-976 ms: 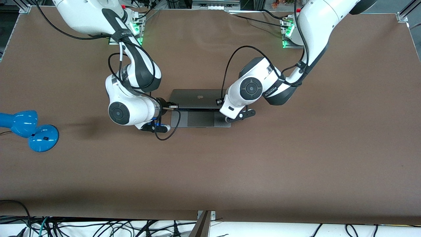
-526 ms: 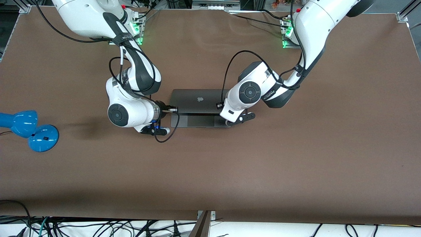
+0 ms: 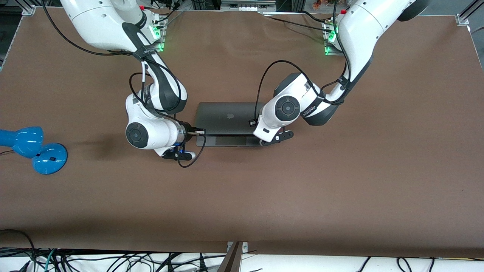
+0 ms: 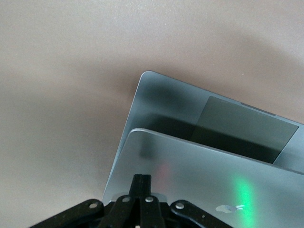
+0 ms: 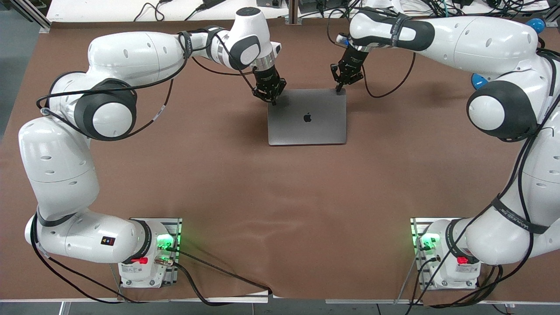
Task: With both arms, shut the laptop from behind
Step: 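Push the screen forward with both grippers, tilting it toward the keyboard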
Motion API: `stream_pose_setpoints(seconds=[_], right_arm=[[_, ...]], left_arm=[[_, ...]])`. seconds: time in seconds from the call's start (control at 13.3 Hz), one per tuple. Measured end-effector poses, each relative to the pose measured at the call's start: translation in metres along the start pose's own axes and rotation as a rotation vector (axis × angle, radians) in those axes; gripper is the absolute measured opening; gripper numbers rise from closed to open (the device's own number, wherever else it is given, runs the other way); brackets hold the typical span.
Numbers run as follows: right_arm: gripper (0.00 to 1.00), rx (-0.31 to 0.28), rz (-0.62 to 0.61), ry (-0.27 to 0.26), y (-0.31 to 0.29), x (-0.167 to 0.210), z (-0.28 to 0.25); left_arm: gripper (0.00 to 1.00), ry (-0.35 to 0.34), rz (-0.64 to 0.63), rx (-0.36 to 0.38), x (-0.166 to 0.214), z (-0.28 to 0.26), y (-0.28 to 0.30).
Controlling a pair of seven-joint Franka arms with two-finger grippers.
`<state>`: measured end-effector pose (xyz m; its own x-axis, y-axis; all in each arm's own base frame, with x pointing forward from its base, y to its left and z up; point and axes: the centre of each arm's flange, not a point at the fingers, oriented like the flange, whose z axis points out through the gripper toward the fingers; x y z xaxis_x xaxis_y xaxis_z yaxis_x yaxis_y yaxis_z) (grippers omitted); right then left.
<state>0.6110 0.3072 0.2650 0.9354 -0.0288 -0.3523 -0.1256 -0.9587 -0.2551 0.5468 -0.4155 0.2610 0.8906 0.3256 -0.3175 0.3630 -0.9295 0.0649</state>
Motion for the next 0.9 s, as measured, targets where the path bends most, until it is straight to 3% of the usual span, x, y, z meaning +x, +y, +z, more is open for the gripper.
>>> stream_pose_setpoints(seconds=[0.38, 0.9], right_arm=[[0.01, 0.007, -0.005, 0.028, 0.006, 0.009, 0.005], [0.01, 0.005, -0.010, 0.026, 0.010, 0.013, 0.011]], left_arm=[[0.01, 0.004, -0.006, -0.016, 0.005, 0.008, 0.001], [0.01, 0.032, -0.011, 0.014, 0.014, 0.029, 0.007]])
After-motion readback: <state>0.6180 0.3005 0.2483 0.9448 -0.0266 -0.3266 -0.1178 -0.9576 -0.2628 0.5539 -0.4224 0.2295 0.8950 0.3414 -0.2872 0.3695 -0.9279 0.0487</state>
